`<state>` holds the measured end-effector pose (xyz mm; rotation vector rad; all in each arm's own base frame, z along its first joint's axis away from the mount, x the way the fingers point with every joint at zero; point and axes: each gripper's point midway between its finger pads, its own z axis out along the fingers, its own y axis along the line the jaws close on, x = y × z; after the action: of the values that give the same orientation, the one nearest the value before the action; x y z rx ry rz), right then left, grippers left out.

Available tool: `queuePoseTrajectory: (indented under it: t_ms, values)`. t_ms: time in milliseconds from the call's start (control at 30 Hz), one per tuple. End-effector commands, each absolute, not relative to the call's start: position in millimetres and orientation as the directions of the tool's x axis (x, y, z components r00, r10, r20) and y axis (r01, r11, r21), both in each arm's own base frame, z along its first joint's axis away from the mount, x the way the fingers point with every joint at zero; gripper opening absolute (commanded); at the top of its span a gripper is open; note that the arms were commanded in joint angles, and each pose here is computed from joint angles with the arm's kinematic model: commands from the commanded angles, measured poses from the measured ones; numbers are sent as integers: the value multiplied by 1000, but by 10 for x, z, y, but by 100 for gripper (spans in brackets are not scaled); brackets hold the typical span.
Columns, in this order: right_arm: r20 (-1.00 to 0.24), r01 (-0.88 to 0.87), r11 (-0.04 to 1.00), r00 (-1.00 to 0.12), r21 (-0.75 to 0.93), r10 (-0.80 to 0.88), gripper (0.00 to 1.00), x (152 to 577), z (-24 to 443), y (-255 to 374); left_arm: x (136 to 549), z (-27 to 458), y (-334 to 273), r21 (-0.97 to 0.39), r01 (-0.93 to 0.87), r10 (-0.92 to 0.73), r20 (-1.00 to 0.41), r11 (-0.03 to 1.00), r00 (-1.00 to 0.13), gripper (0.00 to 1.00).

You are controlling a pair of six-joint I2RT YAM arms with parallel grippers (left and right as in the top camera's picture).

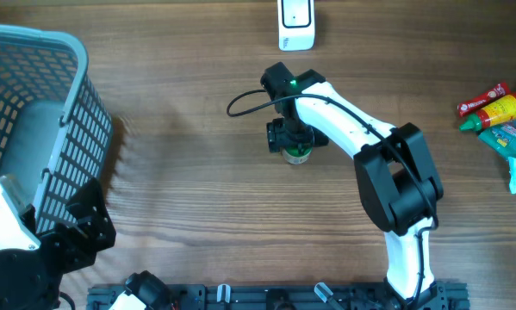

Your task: Scan the item barcode

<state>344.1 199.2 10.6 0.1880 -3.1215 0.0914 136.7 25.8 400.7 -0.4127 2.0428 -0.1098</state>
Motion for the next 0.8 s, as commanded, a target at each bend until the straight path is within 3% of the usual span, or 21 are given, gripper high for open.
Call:
queuePoseTrajectory:
  t_ms: [0,200,300,367,533,767]
  values:
    - [61,-86,996,-995,-37,-84,83,3369,-11,2009,1375,4034,281,-236,-249,-325,-845,939,-426,100]
    - [84,-76,997,-993,19,-77,77,3336,-9,2084,1375,4034,281,-236,-249,-325,-845,939,-426,100]
    - [97,3,1000,-995,30,0,81,3326,-9,2091,1375,4034,281,-236,-249,-325,-845,939,-426,100]
    - [126,90,994,-989,56,83,72,3334,-1,2066,1375,4034,281,-236,-249,-325,-845,939,-426,100]
    - [130,136,990,-983,31,131,63,3354,-21,1943,1375,4034,281,-236,-249,-325,-845,939,-426,100]
    - [186,118,993,-976,-4,117,59,3306,110,1748,1375,4034,281,-236,-249,-325,-845,939,-426,100]
